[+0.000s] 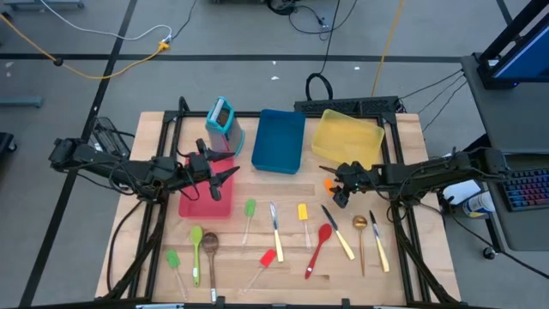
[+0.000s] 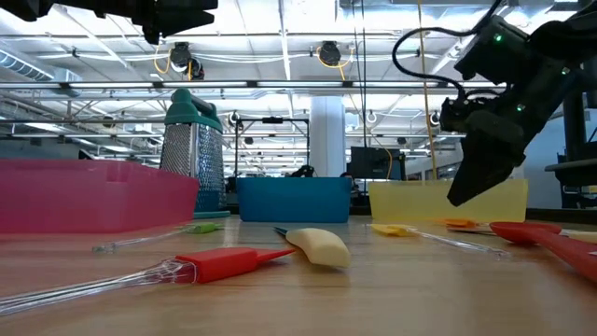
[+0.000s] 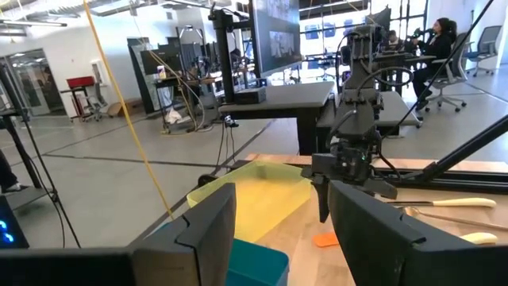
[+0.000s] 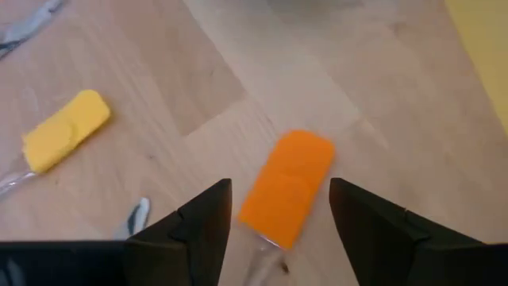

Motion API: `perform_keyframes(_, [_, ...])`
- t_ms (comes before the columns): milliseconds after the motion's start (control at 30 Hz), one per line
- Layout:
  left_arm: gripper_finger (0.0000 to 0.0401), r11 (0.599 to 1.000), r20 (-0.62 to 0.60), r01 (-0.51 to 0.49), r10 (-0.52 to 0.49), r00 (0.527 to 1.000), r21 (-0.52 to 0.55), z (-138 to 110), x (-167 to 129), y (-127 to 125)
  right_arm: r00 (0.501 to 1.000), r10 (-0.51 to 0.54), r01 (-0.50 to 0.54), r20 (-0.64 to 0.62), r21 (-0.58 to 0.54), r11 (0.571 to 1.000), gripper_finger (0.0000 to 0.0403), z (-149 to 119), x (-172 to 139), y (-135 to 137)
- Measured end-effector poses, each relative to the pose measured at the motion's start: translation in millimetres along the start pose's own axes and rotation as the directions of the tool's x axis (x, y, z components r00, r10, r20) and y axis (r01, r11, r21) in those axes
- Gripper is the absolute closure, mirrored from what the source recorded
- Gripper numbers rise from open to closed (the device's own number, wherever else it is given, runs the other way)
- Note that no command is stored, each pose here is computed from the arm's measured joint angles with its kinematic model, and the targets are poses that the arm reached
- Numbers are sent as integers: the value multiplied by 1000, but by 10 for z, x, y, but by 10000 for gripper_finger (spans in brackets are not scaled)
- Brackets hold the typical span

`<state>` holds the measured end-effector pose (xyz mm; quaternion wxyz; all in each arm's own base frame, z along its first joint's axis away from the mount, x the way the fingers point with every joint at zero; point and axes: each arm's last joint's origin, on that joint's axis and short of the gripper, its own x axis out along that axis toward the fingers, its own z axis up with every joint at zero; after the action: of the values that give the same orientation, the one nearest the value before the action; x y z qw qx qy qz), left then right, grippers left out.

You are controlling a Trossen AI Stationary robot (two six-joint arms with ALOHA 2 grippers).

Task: Pick & Place Kitchen Items
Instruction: Put the orange spatula into the yellow bin

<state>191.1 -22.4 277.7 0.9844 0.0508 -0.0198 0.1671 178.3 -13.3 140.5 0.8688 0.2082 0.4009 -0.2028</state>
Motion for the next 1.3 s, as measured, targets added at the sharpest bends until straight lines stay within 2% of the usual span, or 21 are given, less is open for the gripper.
perform_keyframes(167, [194, 1000, -1, 0, 0, 1000, 2, -2, 0, 0, 997, -45, 47, -65, 39, 998, 192, -59, 140, -13])
perform_keyframes(333, [194, 1000, -15, 3, -2, 1000, 13, -17, 0, -2, 990, -127, 130, -63, 35, 991, 193, -81, 248, -27])
perform_keyframes(533, [194, 1000, -22, 3, -2, 1000, 19, -24, 0, -2, 993, -116, 117, -36, 41, 992, 207, -61, 326, -5])
perform_keyframes(700, [194, 999, -23, 3, -3, 1000, 38, -26, 0, -3, 986, -139, 142, -87, 25, 990, 249, -114, 369, -26])
perform_keyframes(833, [194, 999, -23, 4, -3, 1000, 40, -27, -1, -3, 983, -144, 146, -115, 10, 989, 304, -143, 401, -35])
perform_keyframes(1033, [194, 999, -24, 4, -3, 1000, 44, -28, 0, -3, 991, -100, 97, -94, -34, 995, 383, -115, 412, -8])
perform_keyframes(1300, [194, 999, -27, 5, -3, 1000, 45, -30, -1, -3, 1000, 15, -14, 3, -86, 996, 376, -4, 343, 68])
